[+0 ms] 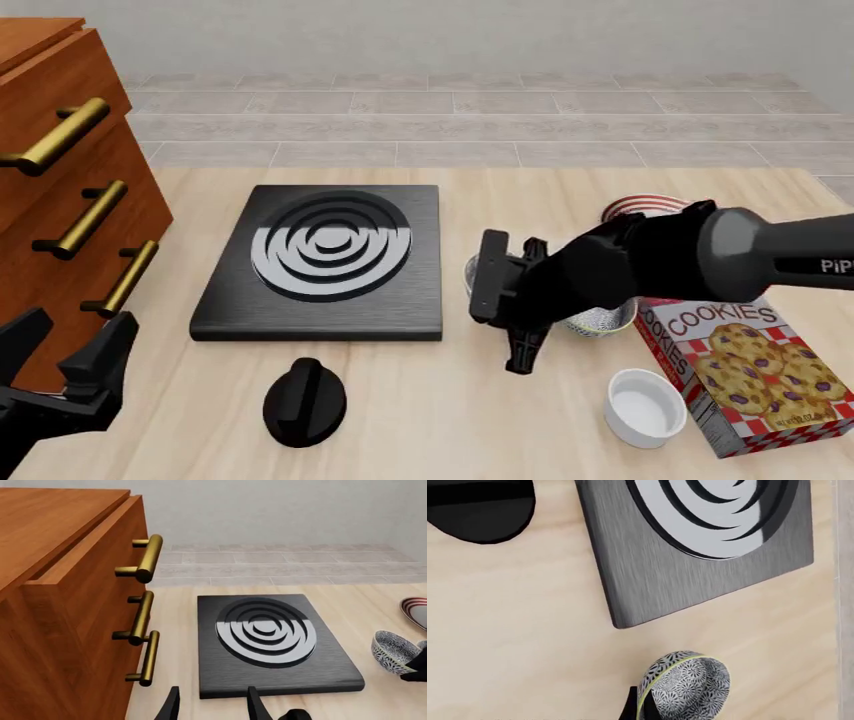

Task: Pick the akita bowl from table center and place it on the plate.

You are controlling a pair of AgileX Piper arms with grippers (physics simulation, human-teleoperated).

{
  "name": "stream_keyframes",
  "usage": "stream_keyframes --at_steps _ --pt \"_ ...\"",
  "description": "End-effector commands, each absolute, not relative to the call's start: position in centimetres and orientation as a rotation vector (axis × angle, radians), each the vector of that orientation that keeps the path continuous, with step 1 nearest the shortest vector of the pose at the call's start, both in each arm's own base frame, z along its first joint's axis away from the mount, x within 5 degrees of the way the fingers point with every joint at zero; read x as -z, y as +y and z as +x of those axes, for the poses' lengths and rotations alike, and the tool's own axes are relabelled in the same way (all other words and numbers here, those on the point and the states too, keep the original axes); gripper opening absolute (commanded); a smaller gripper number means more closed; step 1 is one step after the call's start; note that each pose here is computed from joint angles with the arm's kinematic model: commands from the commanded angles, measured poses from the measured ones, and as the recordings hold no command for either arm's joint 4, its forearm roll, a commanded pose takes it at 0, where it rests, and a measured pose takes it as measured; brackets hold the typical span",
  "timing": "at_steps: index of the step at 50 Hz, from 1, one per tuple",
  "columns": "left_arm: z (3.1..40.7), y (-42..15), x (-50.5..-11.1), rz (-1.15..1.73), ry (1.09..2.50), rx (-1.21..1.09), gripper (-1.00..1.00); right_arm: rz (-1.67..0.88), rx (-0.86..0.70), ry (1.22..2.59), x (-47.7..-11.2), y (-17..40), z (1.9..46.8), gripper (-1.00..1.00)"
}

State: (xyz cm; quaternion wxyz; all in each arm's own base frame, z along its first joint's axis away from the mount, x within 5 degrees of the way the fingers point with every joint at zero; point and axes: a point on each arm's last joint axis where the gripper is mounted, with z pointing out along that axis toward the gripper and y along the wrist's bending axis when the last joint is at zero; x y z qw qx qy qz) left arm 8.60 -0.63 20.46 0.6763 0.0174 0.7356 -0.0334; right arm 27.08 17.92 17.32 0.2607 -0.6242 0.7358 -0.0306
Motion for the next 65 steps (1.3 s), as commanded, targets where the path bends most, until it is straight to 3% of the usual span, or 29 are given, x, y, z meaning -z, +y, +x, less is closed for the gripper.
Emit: stream_keyframes --at_steps 1,23,46,65 --pt "8.5 -0.6 -20.5 0.042 1.653 0.075 1.00 -1.663 0.074 1.950 -19.9 18.5 26.6 -1.00" --pt "8.3 -0.6 -20.5 0.041 1.651 0.080 1.00 -1.455 0.094 1.923 -26.0 17.1 28.1 -1.00" --pt "8.4 -0.6 -20.5 0.042 1.651 0.078 1.00 -1.166 0.211 2.013 -27.9 10.4 31.7 -1.00" --pt "8.4 -0.6 -20.5 0.042 1.653 0.075 1.00 -0.982 0.235 2.077 -28.1 6.7 30.8 -1.00"
